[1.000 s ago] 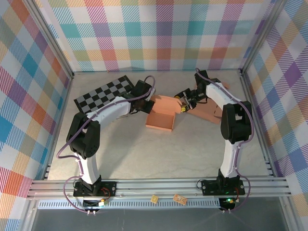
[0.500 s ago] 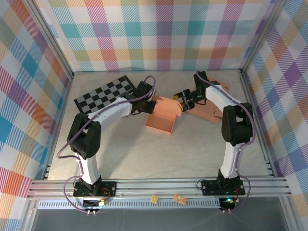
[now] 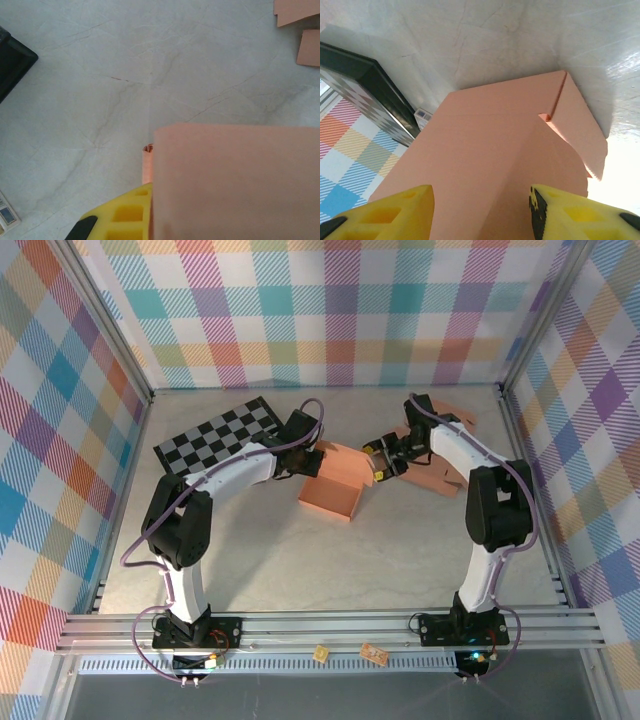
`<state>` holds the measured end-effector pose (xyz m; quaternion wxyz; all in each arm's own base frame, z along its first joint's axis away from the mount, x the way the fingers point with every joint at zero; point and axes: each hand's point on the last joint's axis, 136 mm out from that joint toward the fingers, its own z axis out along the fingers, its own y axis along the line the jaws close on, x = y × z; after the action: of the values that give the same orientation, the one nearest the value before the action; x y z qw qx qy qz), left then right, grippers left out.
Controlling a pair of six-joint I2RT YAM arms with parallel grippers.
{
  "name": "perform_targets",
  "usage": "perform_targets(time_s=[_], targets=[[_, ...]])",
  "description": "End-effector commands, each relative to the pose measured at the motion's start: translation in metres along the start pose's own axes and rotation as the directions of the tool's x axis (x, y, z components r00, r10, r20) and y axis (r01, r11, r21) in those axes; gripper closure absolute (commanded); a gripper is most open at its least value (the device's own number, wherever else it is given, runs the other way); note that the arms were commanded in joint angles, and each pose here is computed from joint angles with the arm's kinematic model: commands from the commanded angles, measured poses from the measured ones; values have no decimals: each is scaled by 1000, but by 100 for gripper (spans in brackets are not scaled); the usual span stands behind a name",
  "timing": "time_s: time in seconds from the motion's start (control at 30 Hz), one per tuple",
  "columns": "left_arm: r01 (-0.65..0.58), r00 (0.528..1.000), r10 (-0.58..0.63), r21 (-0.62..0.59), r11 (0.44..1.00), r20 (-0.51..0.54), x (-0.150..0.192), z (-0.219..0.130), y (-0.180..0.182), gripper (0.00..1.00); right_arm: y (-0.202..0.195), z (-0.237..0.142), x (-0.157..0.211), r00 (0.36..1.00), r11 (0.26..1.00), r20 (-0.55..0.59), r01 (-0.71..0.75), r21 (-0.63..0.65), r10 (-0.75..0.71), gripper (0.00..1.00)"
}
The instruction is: Fold the paper box
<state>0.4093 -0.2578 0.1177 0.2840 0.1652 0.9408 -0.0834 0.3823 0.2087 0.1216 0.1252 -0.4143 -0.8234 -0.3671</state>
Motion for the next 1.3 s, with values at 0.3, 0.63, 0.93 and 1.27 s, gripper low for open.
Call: perform_targets(time_s=[0.3,0.63,0.93,1.27], targets=[[5,1000,-5,5,1000,3,-2,1,-4,100,-5,-6,9,999,1000,-33,-23,-14,22,43],[16,1000,-16,27,1000,11,-3,0,-10,100,5,-4,10,998,997,-40,-57,-53,55,42],[33,999,-34,41,999,24,-3,-1,-14,100,12,4,14,998,997,-46,-54,-61,51,47],[109,992,-114,101,989,49,-8,-2,-24,89,7,10,15,999,998,-31,-29,-47,28,53]])
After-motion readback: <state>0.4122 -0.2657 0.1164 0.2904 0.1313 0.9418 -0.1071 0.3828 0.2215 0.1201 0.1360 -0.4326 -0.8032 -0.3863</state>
